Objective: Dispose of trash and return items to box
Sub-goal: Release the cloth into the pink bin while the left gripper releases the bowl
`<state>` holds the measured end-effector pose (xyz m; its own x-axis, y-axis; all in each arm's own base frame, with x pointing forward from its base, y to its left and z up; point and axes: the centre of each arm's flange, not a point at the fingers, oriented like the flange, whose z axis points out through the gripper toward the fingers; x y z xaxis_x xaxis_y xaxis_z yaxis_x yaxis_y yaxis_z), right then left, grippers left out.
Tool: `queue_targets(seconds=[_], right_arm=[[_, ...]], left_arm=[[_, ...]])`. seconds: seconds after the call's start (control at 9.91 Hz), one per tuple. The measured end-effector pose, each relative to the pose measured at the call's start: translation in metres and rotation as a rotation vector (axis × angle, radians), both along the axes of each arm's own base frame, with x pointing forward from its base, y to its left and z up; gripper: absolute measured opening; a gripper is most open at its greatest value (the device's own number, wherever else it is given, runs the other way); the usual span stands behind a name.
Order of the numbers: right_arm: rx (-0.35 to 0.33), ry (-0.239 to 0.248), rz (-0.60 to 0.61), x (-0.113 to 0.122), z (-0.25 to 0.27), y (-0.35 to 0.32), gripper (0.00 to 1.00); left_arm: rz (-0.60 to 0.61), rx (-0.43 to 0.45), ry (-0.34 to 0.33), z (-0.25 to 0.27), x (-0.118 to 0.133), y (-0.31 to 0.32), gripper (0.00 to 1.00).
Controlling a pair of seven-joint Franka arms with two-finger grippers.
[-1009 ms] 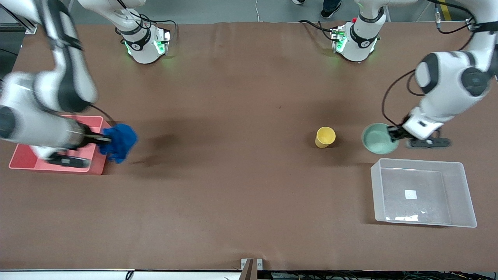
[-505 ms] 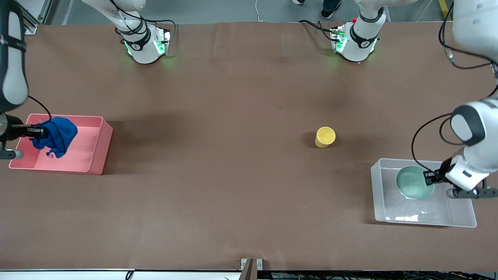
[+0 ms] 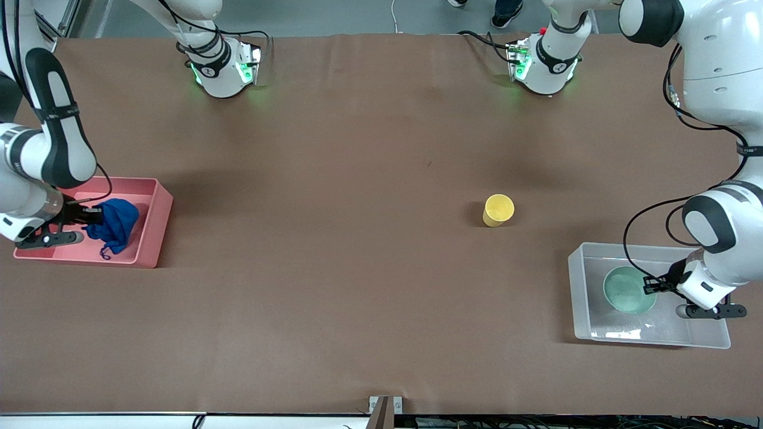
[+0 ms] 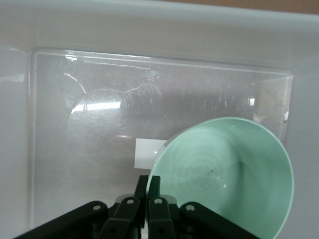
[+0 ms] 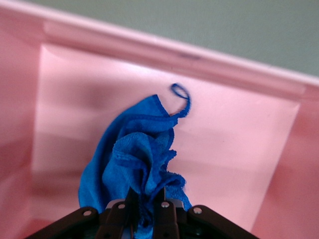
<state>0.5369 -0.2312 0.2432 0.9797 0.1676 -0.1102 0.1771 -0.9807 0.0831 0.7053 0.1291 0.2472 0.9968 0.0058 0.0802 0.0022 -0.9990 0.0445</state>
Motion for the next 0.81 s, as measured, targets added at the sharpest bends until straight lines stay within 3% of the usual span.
queue_targets(seconds=[0.1, 0.2, 0.4, 0.5, 0.71, 0.81], right_arm=[[0.005, 0.001, 0.006, -0.005, -0.011, 0.003, 0.16], [0.009, 0.003, 0.019, -0.003, -0.014, 0.011, 0.26], [0.004, -0.019, 0.040, 0.012, -0.001, 0.031, 0.56], [-0.001, -0.012, 0.027, 0.024, 0.025, 0.040, 0.69], [-0.016, 0.036, -0.041, 0.047, 0.125, 0.070, 0.98], [-0.029, 0.030, -0.076, 0.052, 0.187, 0.093, 1.00]], left_arm=[[0.000, 0.001, 0.003, -0.006, 0.000, -0.001, 0.05], [-0.001, 0.002, 0.009, -0.012, -0.001, -0.002, 0.06], [-0.005, 0.002, 0.008, -0.015, 0.000, -0.004, 0.14], [-0.005, 0.005, -0.003, -0.011, 0.001, -0.004, 0.27], [-0.008, 0.007, -0.054, 0.022, 0.008, -0.005, 0.57], [-0.017, -0.003, -0.073, 0.056, 0.008, -0.010, 0.70]])
